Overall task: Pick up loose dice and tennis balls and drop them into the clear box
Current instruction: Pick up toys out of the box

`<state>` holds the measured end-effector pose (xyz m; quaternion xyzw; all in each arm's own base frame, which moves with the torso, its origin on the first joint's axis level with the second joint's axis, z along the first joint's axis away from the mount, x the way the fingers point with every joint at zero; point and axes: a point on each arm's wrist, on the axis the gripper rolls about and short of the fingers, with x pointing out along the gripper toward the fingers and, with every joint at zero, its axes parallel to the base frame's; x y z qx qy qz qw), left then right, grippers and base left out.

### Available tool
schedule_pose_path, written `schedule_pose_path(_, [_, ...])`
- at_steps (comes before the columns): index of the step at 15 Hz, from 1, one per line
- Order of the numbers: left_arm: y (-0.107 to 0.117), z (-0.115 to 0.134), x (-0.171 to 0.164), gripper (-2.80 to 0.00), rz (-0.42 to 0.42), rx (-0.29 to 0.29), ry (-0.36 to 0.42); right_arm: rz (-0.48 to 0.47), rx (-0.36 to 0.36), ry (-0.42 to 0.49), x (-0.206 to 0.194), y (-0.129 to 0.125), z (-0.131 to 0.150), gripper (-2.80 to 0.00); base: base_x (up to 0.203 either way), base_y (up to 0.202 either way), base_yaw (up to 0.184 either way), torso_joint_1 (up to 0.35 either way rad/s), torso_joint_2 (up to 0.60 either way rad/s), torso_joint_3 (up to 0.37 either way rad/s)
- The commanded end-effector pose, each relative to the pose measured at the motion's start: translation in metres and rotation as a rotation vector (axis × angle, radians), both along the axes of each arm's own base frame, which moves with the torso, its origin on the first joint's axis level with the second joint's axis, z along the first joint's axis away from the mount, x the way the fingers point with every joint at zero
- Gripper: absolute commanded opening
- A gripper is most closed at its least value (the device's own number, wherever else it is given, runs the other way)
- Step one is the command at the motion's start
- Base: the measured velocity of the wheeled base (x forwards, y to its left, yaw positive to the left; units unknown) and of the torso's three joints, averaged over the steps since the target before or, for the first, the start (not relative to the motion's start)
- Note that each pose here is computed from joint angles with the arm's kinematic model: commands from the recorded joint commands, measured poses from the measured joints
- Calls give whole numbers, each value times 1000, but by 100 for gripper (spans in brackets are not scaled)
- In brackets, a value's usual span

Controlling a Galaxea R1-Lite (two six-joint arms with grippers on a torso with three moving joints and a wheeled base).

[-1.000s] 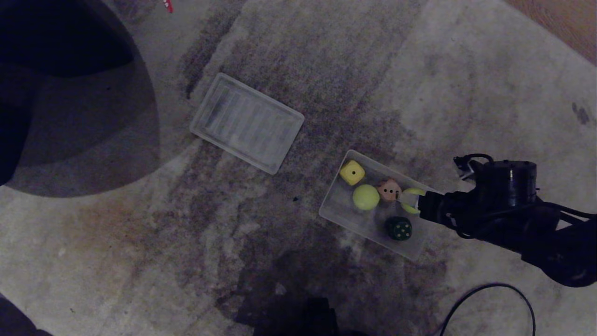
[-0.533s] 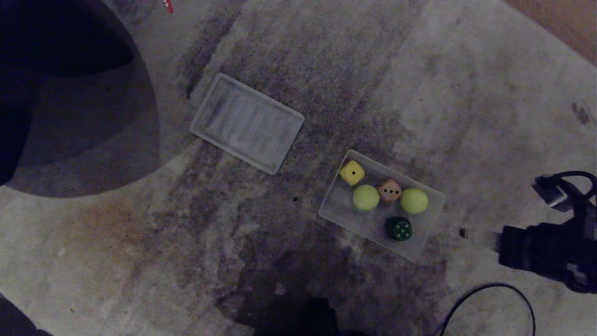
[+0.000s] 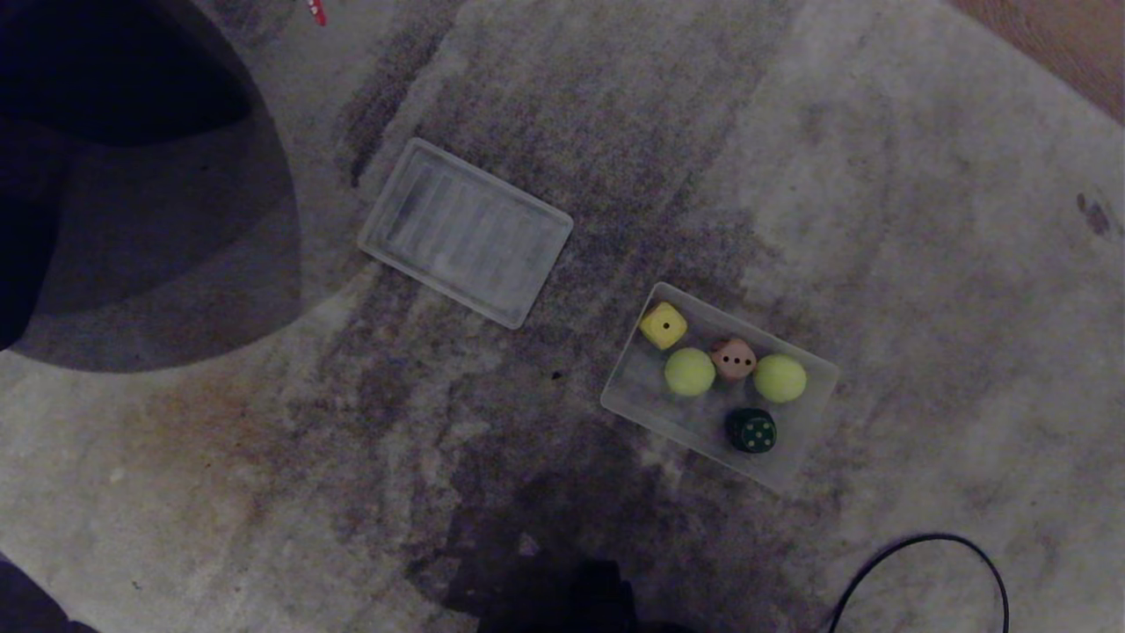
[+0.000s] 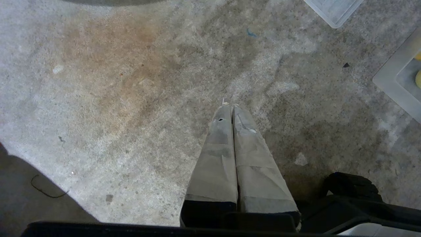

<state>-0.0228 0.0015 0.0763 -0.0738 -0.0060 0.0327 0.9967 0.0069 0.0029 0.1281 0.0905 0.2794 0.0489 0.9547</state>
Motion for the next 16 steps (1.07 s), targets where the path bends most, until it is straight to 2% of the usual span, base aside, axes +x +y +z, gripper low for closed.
schedule_pose_path(1, [0,0,0,-280,1,-1,1,-22,2,-158,-36,0,-20,-280,0,0,0,0,0,0])
schedule_pose_path(5, [0,0,0,-280,0,-1,1,14,-11,-365,-54,0,-33,-280,0,0,0,0,0,0])
schedule_pose_path(7, [0,0,0,-280,1,-1,1,-36,-81,-382,-51,-2,-37,-280,0,0,0,0,0,0])
schedule_pose_path(9, [0,0,0,-280,1,-1,1,-93,-126,-347,-46,-3,-49,-280,0,0,0,0,0,0])
schedule_pose_path(11, [0,0,0,-280,0,-1,1,-107,-132,-405,-40,-4,-51,-280,0,0,0,0,0,0])
schedule_pose_path(14, [0,0,0,-280,1,-1,1,-107,-135,-410,-39,-4,-51,-280,0,0,0,0,0,0])
schedule_pose_path(16, [0,0,0,-280,0,-1,0,-114,-130,-449,-37,-4,-51,-280,0,0,0,0,0,0])
